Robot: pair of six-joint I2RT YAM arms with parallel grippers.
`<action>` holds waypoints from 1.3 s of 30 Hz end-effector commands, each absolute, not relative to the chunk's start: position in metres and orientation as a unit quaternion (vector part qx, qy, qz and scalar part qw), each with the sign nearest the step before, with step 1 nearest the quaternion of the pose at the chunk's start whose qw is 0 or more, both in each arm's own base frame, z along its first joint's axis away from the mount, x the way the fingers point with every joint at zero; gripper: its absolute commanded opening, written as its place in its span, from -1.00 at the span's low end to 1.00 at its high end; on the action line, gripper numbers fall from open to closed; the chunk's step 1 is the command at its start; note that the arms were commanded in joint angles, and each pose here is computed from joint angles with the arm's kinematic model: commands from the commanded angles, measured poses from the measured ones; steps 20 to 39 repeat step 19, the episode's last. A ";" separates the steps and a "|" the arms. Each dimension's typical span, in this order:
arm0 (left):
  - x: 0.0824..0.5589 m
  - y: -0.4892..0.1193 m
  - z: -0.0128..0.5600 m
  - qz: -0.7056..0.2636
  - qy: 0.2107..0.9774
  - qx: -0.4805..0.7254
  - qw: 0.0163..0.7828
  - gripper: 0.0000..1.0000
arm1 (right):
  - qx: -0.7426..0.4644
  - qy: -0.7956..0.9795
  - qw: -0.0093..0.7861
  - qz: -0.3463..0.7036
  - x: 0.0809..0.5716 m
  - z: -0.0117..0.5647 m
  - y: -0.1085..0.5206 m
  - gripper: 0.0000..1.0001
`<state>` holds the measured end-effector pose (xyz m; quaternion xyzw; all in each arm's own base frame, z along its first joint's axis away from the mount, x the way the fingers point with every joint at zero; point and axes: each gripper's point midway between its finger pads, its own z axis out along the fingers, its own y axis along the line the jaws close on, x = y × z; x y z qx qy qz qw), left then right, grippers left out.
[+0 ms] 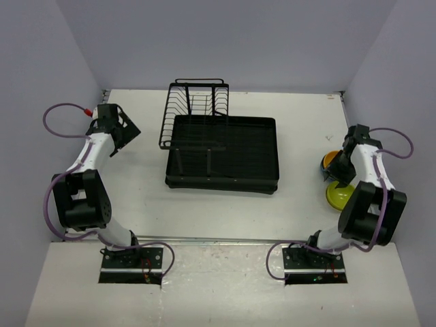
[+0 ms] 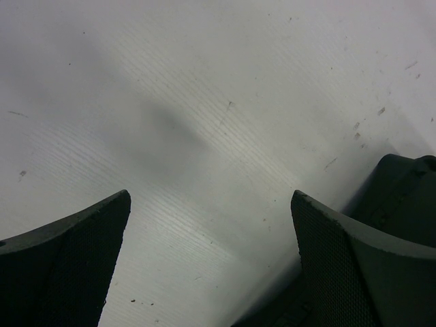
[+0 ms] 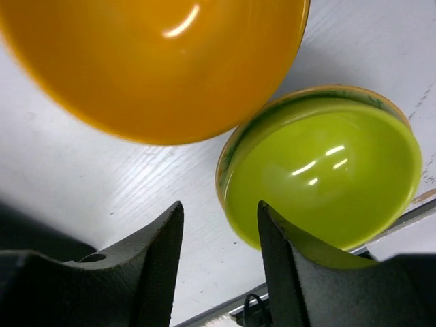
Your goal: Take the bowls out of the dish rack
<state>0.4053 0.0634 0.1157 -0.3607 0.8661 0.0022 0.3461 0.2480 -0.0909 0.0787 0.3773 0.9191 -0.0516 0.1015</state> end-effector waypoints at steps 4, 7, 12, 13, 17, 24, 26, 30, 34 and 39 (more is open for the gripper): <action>0.412 0.060 0.119 -0.003 0.864 -0.355 0.356 1.00 | 0.361 0.891 0.276 -0.014 0.275 0.192 -0.079 0.06; 0.410 0.058 0.116 -0.008 0.867 -0.348 0.356 1.00 | 0.302 0.892 0.333 0.049 0.287 0.228 -0.043 0.19; 0.406 0.051 0.127 -0.014 0.868 -0.325 0.375 1.00 | 0.194 0.859 0.449 0.152 0.289 0.299 0.016 0.77; 0.406 0.050 0.128 -0.013 0.869 -0.322 0.376 1.00 | 0.184 0.854 0.456 0.170 0.288 0.305 0.023 0.87; 0.408 0.040 0.149 -0.018 0.869 -0.293 0.398 1.00 | 0.115 0.847 0.460 0.239 0.276 0.312 0.060 0.98; 0.410 0.034 0.165 -0.020 0.867 -0.276 0.414 1.00 | 0.099 0.843 0.469 0.244 0.271 0.309 0.065 0.98; 0.410 0.034 0.165 -0.020 0.867 -0.276 0.414 1.00 | 0.099 0.843 0.469 0.244 0.271 0.309 0.065 0.98; 0.410 0.034 0.165 -0.020 0.867 -0.276 0.414 1.00 | 0.099 0.843 0.469 0.244 0.271 0.309 0.065 0.98; 0.410 0.034 0.165 -0.020 0.867 -0.276 0.414 1.00 | 0.099 0.843 0.469 0.244 0.271 0.309 0.065 0.98; 0.410 0.034 0.165 -0.020 0.867 -0.276 0.414 1.00 | 0.099 0.843 0.469 0.244 0.271 0.309 0.065 0.98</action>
